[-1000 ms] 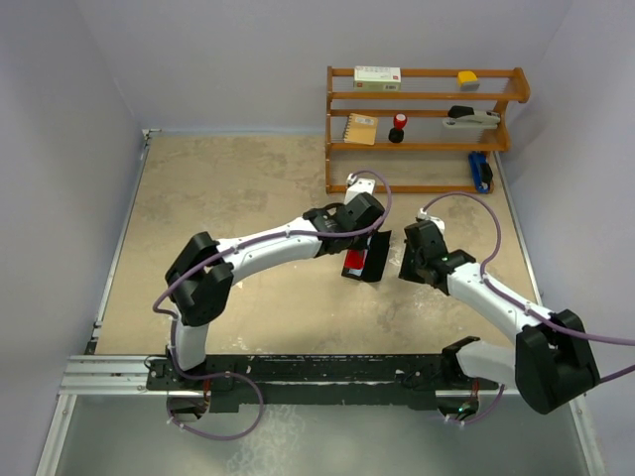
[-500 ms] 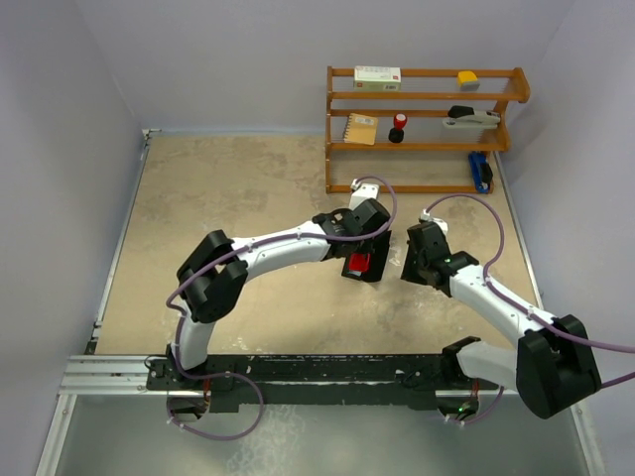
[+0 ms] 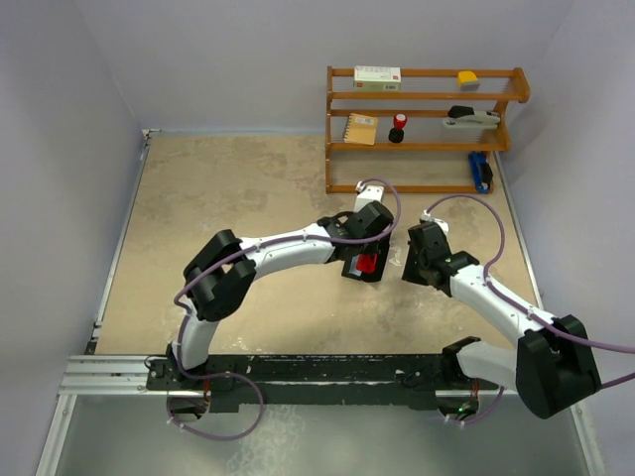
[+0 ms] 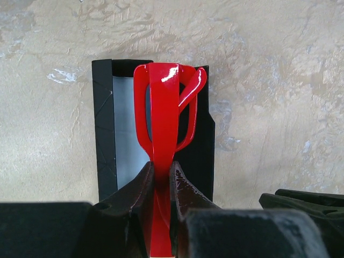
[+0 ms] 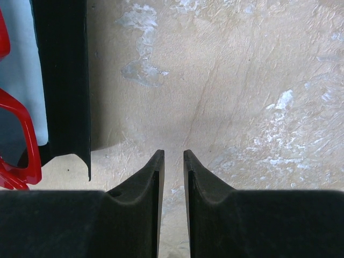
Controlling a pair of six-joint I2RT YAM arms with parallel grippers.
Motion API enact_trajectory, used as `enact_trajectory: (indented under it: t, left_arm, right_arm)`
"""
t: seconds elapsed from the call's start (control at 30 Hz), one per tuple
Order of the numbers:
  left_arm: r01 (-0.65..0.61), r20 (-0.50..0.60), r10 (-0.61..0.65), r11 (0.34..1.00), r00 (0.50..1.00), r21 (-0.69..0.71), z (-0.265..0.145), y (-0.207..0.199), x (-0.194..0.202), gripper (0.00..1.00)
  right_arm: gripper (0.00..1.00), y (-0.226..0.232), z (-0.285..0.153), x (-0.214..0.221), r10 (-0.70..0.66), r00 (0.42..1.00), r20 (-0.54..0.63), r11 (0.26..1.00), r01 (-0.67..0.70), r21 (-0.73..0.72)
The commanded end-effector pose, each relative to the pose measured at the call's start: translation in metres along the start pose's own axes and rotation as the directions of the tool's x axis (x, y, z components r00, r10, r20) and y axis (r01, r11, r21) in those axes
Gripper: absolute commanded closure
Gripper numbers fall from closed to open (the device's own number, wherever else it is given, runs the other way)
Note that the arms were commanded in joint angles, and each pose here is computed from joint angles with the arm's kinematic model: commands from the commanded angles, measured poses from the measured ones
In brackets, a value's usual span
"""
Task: Organize the sunglasses
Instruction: Place the sunglasses in the sunglasses case.
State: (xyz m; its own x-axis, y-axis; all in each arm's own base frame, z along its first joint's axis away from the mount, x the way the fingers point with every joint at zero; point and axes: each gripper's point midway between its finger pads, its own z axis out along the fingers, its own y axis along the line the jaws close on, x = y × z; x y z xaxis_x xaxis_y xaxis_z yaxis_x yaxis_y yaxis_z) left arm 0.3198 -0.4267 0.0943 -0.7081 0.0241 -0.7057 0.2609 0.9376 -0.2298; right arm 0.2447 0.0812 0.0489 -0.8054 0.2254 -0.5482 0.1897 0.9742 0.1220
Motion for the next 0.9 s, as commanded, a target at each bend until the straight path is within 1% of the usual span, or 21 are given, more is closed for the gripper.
enact_trajectory:
  t: [0.0,0.33,0.87]
  left_arm:
    - [0.034,0.035,-0.035,0.999,0.999,0.03,0.004,-0.009,-0.005,1.0]
    - [0.017,0.018,-0.016,1.0,1.0,-0.012,0.012,0.003,0.008,1.0]
    - [0.005,0.004,-0.005,0.996,1.0,-0.094,0.022,0.029,0.012,1.0]
  right_arm:
    - [0.76,-0.004,-0.002,0.001,-0.006,1.0,0.001,1.0,0.006,0.008]
    - [0.76,-0.003,-0.001,0.001,-0.007,1.0,-0.004,1.0,0.007,0.005]
    - [0.76,-0.003,0.003,0.005,-0.017,1.0,-0.017,1.0,0.016,-0.001]
